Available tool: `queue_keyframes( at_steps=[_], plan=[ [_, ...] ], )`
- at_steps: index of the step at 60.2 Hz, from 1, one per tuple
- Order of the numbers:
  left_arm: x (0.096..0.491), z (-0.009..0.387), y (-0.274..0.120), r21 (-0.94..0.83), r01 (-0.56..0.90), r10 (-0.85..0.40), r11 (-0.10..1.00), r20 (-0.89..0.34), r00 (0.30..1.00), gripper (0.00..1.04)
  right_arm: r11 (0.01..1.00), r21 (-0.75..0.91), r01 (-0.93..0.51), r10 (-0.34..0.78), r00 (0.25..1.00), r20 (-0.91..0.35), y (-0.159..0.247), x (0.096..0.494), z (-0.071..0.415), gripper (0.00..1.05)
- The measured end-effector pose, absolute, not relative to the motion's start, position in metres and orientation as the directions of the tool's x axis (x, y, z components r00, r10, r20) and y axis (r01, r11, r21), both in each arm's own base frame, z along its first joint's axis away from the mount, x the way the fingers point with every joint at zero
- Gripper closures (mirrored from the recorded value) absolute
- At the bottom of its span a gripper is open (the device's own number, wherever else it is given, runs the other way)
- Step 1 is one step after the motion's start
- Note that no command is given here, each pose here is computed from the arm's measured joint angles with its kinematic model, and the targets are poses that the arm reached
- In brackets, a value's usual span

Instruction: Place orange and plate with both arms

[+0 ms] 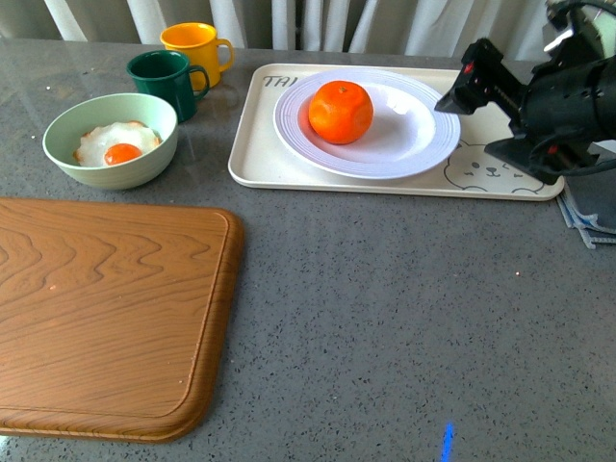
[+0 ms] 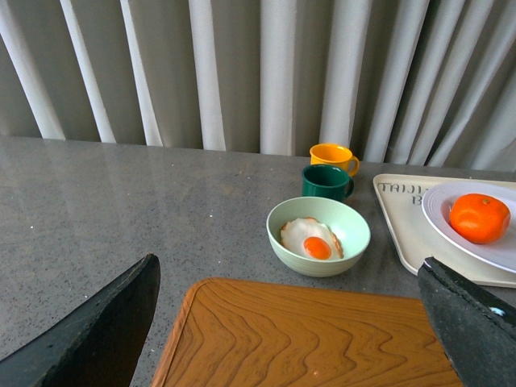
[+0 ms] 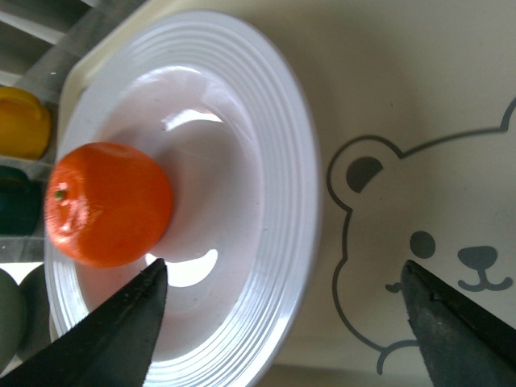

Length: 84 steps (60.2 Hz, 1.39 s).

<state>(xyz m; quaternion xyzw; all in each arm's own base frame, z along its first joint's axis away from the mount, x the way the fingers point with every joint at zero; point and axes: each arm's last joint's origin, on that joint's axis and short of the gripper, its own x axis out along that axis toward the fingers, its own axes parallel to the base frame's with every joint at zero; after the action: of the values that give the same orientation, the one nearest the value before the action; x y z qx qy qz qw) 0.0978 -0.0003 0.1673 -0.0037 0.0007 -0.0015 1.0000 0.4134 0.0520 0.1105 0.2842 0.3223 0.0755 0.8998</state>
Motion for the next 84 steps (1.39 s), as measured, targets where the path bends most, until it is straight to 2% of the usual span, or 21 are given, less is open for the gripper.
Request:
queue_keyframes(
  at_steps=[3,14,15,16,18,23,27,33,41,60,84],
  plan=[
    [0.098,0.167,0.0,-0.007,0.003,-0.003,1.0,-0.002,1.0,0.09,0.85,0.527,-0.016,0.325,0.803,-0.499,0.051,0.403,0.126,0.08],
    [0.098,0.167,0.0,-0.007,0.003,-0.003,1.0,-0.001,1.0,0.09,0.894,0.424,-0.147,0.326,0.862,-0.388,0.036,0.363,0.168,0.09],
    [0.098,0.167,0.0,-0.007,0.003,-0.003,1.0,-0.001,1.0,0.09,0.919,0.368,-0.14,0.277,0.894,-0.351,0.034,0.358,0.171,0.12],
    [0.098,0.167,0.0,-0.007,0.003,-0.003,1.0,-0.001,1.0,0.09,0.947,0.297,-0.122,0.204,0.943,-0.264,0.03,0.349,0.177,0.17],
    [0.098,0.167,0.0,-0.007,0.003,-0.003,1.0,-0.001,1.0,0.09,0.984,0.173,-0.049,0.073,0.989,-0.132,0.021,0.329,0.188,0.25],
    [0.098,0.167,0.0,-0.007,0.003,-0.003,1.0,-0.001,1.0,0.09,0.997,0.077,-0.005,0.005,1.0,0.006,0.007,0.289,0.202,0.43],
    [0.098,0.167,0.0,-0.007,0.003,-0.003,1.0,-0.001,1.0,0.09,0.999,0.038,0.003,-0.004,1.0,0.027,0.001,0.265,0.201,0.59],
    [0.098,0.167,0.0,-0.007,0.003,-0.003,1.0,-0.001,1.0,0.09,1.0,0.021,0.001,0.0,1.0,-0.021,0.0,0.241,0.184,0.82],
    [0.098,0.167,0.0,-0.007,0.003,-0.003,1.0,-0.001,1.0,0.09,1.0,0.011,0.0,0.0,1.0,-0.011,0.0,0.221,0.181,1.03],
    [0.098,0.167,0.0,-0.007,0.003,-0.003,1.0,-0.001,1.0,0.09,1.0,0.006,0.0,0.0,1.0,-0.014,0.0,0.182,0.172,1.03],
    [0.098,0.167,0.0,-0.007,0.003,-0.003,1.0,-0.001,1.0,0.09,1.0,0.006,0.0,0.0,1.0,-0.015,0.0,0.152,0.162,1.03]
  ],
)
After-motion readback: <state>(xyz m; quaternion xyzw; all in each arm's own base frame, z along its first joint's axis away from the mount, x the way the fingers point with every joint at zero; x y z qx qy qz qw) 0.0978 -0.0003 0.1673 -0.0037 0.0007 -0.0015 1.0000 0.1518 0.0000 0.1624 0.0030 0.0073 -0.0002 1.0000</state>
